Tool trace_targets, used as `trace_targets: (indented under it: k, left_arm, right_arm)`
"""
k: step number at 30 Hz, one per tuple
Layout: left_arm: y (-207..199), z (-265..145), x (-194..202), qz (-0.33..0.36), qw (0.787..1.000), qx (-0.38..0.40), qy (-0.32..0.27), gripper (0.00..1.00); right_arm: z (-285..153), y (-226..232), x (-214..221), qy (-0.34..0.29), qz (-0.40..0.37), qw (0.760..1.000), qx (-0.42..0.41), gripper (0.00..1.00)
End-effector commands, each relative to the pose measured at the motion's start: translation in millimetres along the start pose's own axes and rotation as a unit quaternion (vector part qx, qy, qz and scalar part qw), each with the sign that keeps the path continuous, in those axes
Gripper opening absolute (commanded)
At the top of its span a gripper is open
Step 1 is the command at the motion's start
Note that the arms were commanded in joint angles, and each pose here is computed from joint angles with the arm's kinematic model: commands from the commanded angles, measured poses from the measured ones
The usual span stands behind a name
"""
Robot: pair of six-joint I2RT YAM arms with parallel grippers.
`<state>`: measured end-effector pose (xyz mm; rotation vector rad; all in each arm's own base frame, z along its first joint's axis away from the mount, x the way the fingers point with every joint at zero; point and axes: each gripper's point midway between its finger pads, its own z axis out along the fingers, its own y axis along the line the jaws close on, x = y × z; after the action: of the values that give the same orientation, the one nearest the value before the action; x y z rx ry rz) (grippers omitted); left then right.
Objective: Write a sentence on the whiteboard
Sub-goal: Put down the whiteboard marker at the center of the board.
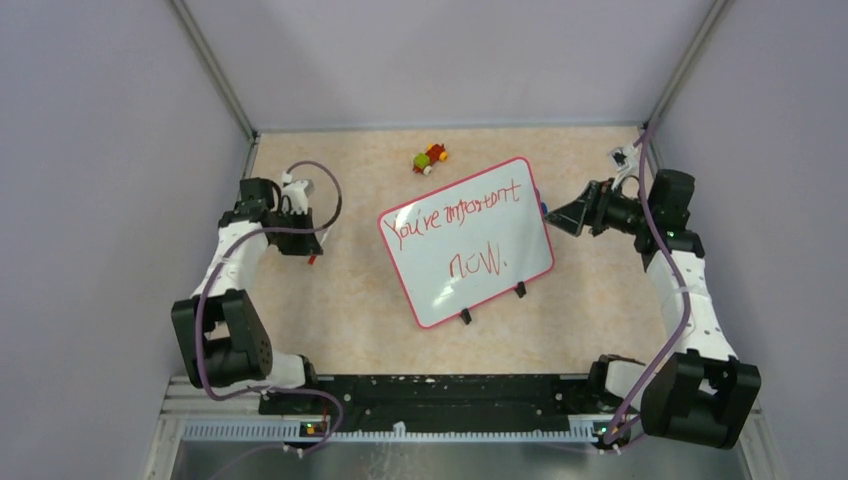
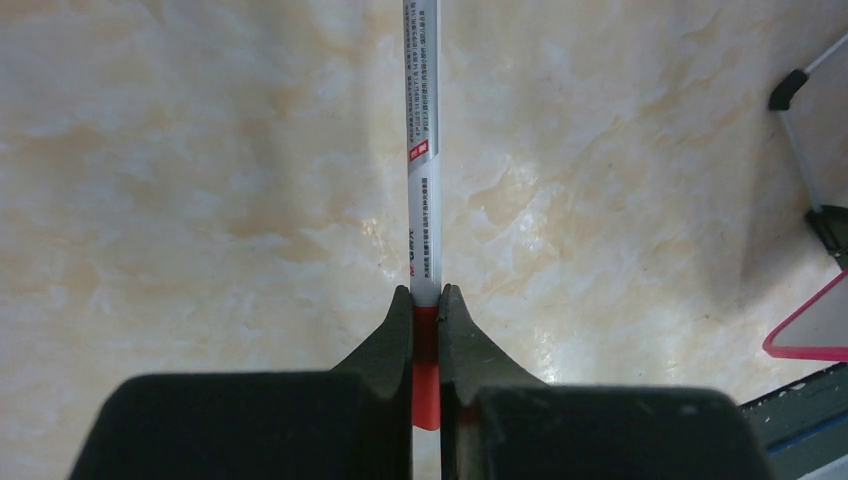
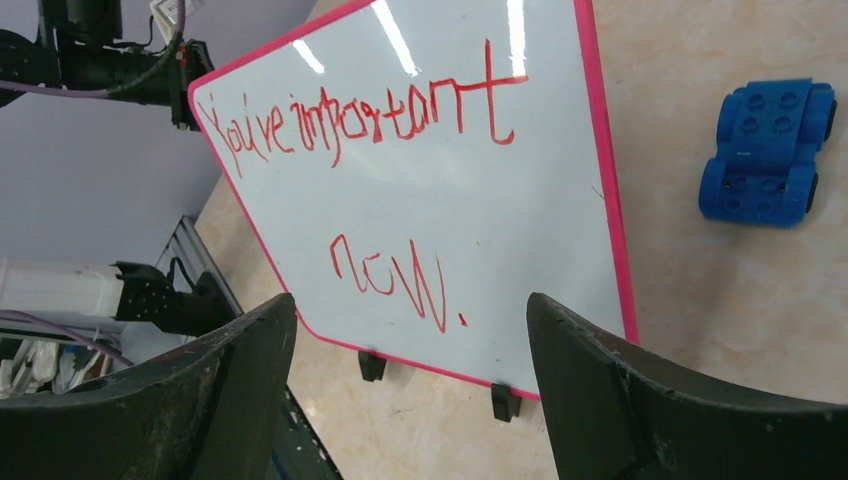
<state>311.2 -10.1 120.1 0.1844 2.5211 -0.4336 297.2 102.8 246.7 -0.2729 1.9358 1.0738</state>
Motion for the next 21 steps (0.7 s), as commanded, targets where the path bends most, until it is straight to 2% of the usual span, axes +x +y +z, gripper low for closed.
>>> trace_targets:
  k: [1,14,21]
  left_arm:
    - [9.4,15.9,26.1,-0.002,0.999,-0.006,0.035,0.06]
    - [25.6,49.1,64.5,0.002,0.991,-0.007,0.132,0.13]
    - [20.8,56.3,76.7,0.006,0.986,0.009,0.165,0.32]
  right_arm:
    - [-2.1,-3.6,0.0,-0.013,-0.032,0.999,0.010,0.82]
    - [-3.5,-4.3,6.7,-0.016,-0.045,0.999,0.013,0.82]
    - [-3.1,-4.8,9.7,-0.009,-0.045,0.999,0.009,0.82]
